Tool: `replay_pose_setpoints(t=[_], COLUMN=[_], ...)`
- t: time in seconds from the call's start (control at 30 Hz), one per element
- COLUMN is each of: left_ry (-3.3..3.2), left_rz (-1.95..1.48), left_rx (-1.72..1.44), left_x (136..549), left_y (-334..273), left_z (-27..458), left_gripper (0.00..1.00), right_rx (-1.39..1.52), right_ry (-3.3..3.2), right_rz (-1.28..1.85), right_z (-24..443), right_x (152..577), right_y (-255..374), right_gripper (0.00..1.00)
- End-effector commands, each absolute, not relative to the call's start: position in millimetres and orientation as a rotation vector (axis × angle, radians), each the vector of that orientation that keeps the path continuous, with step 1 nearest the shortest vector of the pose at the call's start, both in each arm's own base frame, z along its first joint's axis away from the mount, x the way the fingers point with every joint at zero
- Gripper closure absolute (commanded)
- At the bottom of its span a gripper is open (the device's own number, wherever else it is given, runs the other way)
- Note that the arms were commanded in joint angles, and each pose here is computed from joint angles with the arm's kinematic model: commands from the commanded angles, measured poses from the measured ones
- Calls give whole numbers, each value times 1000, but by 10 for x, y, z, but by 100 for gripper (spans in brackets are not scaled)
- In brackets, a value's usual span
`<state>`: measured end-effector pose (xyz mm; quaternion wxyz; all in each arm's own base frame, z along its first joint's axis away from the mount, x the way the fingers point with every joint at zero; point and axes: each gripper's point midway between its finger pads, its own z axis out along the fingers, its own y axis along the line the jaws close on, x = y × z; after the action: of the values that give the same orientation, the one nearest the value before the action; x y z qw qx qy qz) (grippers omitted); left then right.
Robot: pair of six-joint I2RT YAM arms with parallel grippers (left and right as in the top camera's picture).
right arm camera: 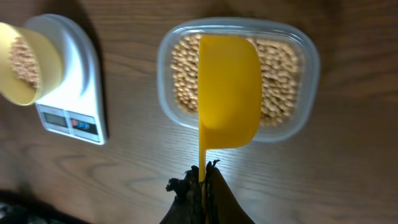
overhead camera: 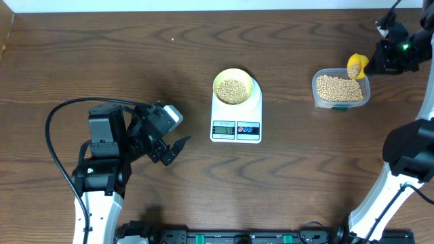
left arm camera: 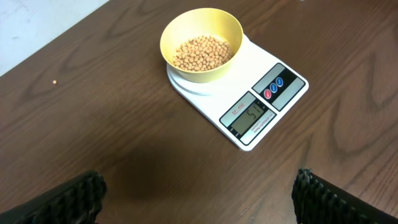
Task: Scoop item into bowl and weigh 50g on scale
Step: 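Dip the scoop into the soybean tub with the right gripper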
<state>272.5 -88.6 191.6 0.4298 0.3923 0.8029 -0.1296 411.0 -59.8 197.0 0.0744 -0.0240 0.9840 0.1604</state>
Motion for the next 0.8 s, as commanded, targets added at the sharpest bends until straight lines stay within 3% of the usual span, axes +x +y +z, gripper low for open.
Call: replay_pose_setpoints(t=[0.0, 0.27, 0.77], left_ry=[1996, 1996, 1996], left_rz=[-339, -339, -339], left_rx=[988, 988, 988], left_x=[2714, 2714, 2714], left_y=[-911, -911, -911], left_z=[1915, 1915, 1915], left_gripper=[2, 2, 3], right_rx=[-62, -98, -146], right_ry=[2972, 3069, 3087], right_rz=[360, 273, -329], right_z=[2048, 1866, 1877], right_x=[4067, 3987, 4082], right_y=[-631, -523, -449], right_gripper=[99, 99, 99])
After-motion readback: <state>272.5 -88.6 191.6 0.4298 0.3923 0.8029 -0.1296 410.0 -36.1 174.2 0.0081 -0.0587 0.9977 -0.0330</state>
